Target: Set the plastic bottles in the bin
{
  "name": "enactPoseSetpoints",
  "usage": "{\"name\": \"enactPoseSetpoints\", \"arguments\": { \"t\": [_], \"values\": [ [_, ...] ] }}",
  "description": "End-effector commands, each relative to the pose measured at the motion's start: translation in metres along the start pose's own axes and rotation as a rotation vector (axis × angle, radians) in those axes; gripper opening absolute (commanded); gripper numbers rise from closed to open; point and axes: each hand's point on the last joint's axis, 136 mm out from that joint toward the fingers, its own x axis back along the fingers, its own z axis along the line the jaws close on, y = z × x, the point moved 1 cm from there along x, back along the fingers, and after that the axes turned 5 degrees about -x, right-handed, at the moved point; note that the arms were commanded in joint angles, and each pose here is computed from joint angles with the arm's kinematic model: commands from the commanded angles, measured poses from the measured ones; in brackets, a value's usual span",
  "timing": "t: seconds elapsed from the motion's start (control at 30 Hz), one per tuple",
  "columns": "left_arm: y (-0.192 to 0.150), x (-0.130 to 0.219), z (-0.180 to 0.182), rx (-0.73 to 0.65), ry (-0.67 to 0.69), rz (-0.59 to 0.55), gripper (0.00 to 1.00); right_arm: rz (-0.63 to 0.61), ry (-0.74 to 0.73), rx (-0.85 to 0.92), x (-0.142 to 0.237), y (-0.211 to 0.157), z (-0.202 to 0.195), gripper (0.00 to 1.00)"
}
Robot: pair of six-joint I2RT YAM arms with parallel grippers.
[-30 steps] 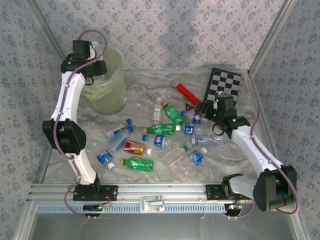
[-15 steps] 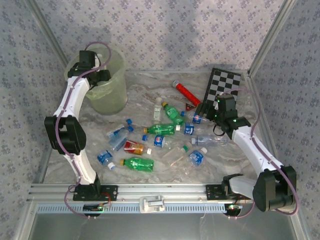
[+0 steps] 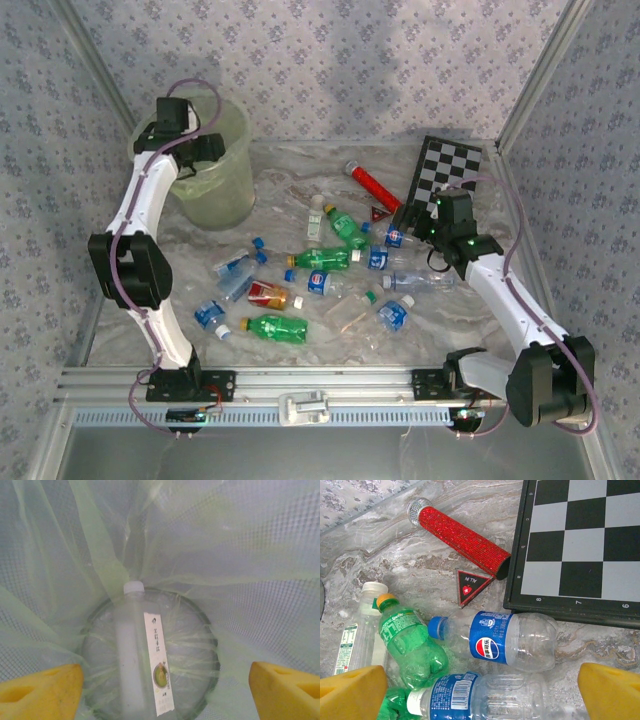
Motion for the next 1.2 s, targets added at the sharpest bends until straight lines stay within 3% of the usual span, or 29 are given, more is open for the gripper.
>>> {"name": "enactPoseSetpoints", "arguments": {
  "t": [0.0, 0.17, 0.3, 0.53, 0.7, 0.97, 1.17],
  "values": [
    [0.051, 0.068, -0.003, -0.001, -0.016, -0.188, 0.87, -0.004, 0.000, -0.024, 0.002, -0.001, -0.002, 1.00],
    [0.066, 0.118, -0.011, -0.006, -0.063, -0.282, 0.90, 0.004, 0.013, -0.035, -0.002, -0.002, 0.000, 1.00],
    [0.053, 0.148, -0.029, -0.020, -0.150, -0.307, 0.91, 0.008, 0.030, -0.049, -0.006, -0.002, 0.003, 1.00],
    [-0.015, 0.179, -0.053, -0.072, -0.226, -0.268, 0.92, 0.014, 0.038, -0.081, -0.015, -0.003, 0.004, 1.00],
    [-0.083, 0.177, -0.050, 0.098, -0.251, -0.177, 0.94, 0.004, 0.044, -0.121, -0.022, -0.001, 0.005, 1.00],
    [-0.204, 0.157, -0.003, 0.341, 0.020, 0.046, 0.99, 0.025, 0.045, -0.149, -0.034, -0.007, 0.006, 1.00],
    [-0.260, 0.148, 0.025, 0.417, 0.165, 0.126, 1.00, 0.042, 0.030, -0.143, -0.037, -0.014, 0.001, 1.00]
  ]
}}
